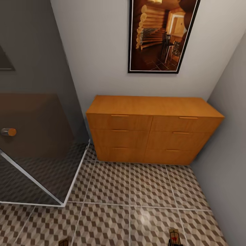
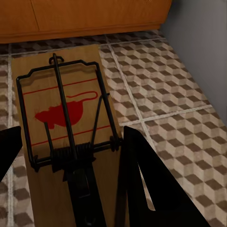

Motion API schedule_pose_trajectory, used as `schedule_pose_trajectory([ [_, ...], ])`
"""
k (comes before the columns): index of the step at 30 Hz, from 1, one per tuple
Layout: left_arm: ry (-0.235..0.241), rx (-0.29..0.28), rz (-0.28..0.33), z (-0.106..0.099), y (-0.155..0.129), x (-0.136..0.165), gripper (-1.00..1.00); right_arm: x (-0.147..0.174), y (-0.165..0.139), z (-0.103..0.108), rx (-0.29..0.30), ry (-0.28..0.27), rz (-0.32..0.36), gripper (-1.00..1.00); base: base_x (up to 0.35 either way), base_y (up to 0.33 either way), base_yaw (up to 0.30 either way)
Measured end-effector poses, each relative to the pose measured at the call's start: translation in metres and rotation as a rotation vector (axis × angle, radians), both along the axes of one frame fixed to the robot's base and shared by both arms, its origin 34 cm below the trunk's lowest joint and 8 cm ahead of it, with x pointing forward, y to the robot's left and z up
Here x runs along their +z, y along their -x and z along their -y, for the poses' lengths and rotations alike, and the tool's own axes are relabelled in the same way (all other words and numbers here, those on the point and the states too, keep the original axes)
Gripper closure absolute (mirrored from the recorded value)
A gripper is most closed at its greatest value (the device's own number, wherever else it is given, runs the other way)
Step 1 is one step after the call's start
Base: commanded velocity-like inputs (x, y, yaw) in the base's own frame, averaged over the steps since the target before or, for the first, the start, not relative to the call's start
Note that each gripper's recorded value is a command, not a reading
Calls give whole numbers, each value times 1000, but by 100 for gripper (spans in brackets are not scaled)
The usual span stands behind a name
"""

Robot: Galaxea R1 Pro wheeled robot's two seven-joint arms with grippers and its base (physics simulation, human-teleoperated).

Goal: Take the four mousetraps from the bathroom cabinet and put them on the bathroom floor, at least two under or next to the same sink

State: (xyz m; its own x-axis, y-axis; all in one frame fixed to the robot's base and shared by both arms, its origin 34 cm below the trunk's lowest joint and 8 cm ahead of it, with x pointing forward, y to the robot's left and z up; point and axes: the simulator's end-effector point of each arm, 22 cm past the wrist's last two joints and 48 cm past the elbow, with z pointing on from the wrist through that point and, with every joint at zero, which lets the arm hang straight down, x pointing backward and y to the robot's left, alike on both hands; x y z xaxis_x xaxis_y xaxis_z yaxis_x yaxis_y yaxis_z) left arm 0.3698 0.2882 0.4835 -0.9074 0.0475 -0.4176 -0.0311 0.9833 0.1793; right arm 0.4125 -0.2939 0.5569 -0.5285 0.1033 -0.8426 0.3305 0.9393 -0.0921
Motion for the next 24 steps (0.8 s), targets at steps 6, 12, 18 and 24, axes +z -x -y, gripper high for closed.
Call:
schedule_pose_trajectory([
  [6,0,0,0,0,0,0,100,0,0,0,-1,1,0,100,0,0,273],
  [12,-2,0,-9,-1,4,-1,100,0,0,0,-1,1,0,100,0,0,280],
  [18,-3,0,-10,-1,5,-1,100,0,0,0,0,1,1,100,0,0,268],
  [24,-2,0,-7,0,4,-1,100,1,-1,0,-1,1,5,100,0,0,259],
])
